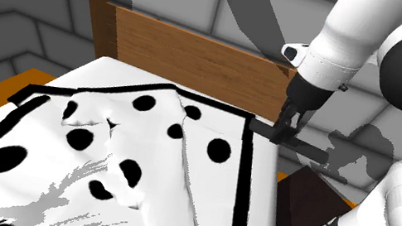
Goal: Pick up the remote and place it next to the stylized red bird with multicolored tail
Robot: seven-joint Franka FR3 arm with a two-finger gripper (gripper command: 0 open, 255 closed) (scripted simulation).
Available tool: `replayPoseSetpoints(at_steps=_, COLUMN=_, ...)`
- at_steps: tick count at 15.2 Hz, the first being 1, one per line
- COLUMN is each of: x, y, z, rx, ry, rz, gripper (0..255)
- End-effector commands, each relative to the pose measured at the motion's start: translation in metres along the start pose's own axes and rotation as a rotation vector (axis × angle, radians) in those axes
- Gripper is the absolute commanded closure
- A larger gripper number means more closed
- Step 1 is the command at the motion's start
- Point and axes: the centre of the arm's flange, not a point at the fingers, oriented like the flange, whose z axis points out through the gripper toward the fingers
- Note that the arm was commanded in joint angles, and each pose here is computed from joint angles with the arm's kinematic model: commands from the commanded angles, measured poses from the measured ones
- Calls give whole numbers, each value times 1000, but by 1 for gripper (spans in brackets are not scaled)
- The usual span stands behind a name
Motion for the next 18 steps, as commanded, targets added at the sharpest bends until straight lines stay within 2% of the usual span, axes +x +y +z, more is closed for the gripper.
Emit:
replayPoseSetpoints(at_steps=1, x=1, y=2, z=-9, rx=0, ry=0, rz=0, gripper=255)
replayPoseSetpoints(at_steps=11, x=1, y=6, z=-59, rx=0, ry=0, rz=0, gripper=255)
replayPoseSetpoints(at_steps=18, x=64, y=-61, z=-64, rx=0, ry=0, rz=0, gripper=255)
